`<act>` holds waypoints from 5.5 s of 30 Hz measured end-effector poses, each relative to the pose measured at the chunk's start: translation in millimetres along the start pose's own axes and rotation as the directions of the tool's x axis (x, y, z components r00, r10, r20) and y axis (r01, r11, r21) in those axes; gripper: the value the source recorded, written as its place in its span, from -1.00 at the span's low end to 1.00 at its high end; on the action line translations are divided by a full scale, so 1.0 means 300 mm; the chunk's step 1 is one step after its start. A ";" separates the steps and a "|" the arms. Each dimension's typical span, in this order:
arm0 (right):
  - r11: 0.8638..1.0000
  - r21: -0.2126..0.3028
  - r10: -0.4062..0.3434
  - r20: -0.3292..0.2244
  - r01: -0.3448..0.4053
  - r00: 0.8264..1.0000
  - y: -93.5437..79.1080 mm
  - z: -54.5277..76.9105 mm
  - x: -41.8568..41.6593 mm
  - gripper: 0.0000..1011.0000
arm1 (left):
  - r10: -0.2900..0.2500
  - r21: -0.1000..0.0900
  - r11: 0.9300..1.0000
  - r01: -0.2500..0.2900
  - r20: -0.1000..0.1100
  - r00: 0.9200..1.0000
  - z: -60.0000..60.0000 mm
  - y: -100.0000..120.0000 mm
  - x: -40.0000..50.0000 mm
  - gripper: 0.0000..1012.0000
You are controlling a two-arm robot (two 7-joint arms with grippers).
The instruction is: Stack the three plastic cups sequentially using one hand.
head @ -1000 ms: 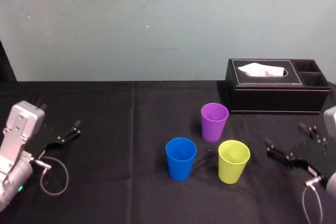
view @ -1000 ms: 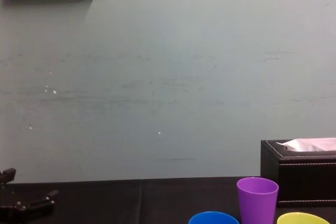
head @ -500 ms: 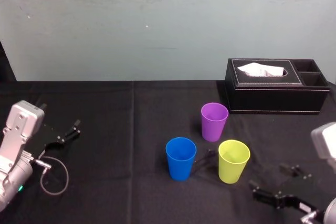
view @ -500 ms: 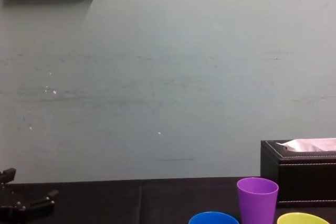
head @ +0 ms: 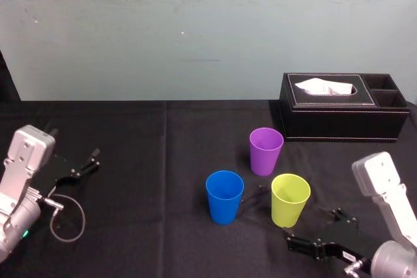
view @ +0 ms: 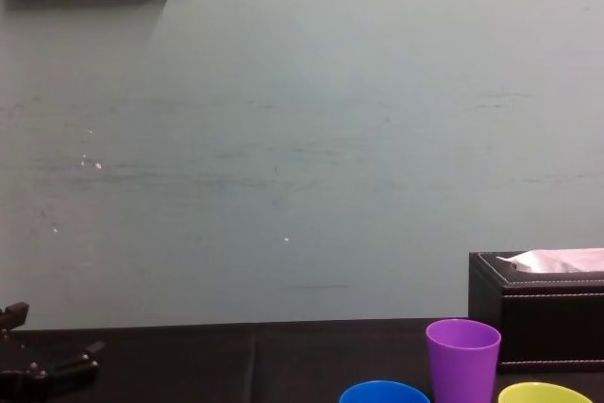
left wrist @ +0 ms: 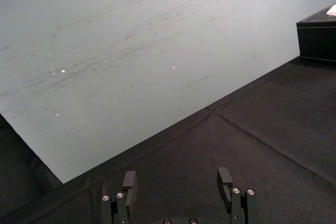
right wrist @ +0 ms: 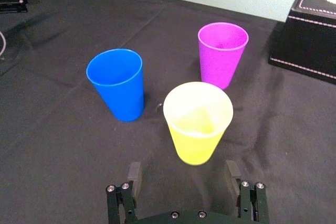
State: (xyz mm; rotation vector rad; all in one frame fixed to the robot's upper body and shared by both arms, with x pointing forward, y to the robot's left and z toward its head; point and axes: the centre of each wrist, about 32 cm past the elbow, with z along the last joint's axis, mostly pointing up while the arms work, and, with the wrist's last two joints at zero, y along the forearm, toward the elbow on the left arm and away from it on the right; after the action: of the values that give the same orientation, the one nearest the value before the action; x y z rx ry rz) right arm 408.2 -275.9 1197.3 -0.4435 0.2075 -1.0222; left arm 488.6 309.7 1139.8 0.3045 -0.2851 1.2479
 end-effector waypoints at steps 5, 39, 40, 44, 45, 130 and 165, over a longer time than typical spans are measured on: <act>1.000 0.013 -0.006 0.019 0.006 1.000 0.026 0.002 0.001 0.98 | 0.000 0.000 1.000 0.000 0.000 1.000 0.000 0.000 0.000 0.98; 0.993 0.054 -0.102 -0.029 0.103 0.994 0.121 -0.041 -0.022 0.98 | 0.000 0.000 1.000 0.000 0.000 1.000 0.000 0.000 0.000 0.98; 0.993 0.055 -0.103 -0.031 0.104 0.994 0.124 -0.042 -0.022 0.98 | 0.000 0.000 1.000 0.000 0.000 1.000 0.000 0.000 0.000 0.98; 0.993 0.059 -0.102 -0.031 0.104 0.994 0.134 -0.041 -0.021 0.98 | 0.000 0.000 1.000 0.000 0.000 1.000 0.000 0.000 0.000 0.98; 0.993 0.061 -0.102 -0.030 0.103 0.994 0.139 -0.039 -0.021 0.98 | 0.000 0.000 1.000 0.000 0.000 1.000 0.000 0.000 0.000 0.98; 0.986 0.154 0.049 0.095 -0.064 0.994 0.198 0.286 0.025 0.40 | 0.000 0.000 1.000 0.000 0.000 1.000 0.000 0.000 0.000 0.98; 0.976 0.100 0.187 0.092 -0.196 0.978 0.294 0.309 -0.055 0.40 | 0.000 0.000 1.000 0.000 0.000 1.000 0.000 0.000 0.000 0.98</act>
State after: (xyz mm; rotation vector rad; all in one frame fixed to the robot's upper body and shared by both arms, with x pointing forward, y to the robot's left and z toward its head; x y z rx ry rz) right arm 502.5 -198.5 1239.8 -0.3582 0.1179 -0.8203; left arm 488.6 309.7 1139.8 0.3045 -0.2851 1.2479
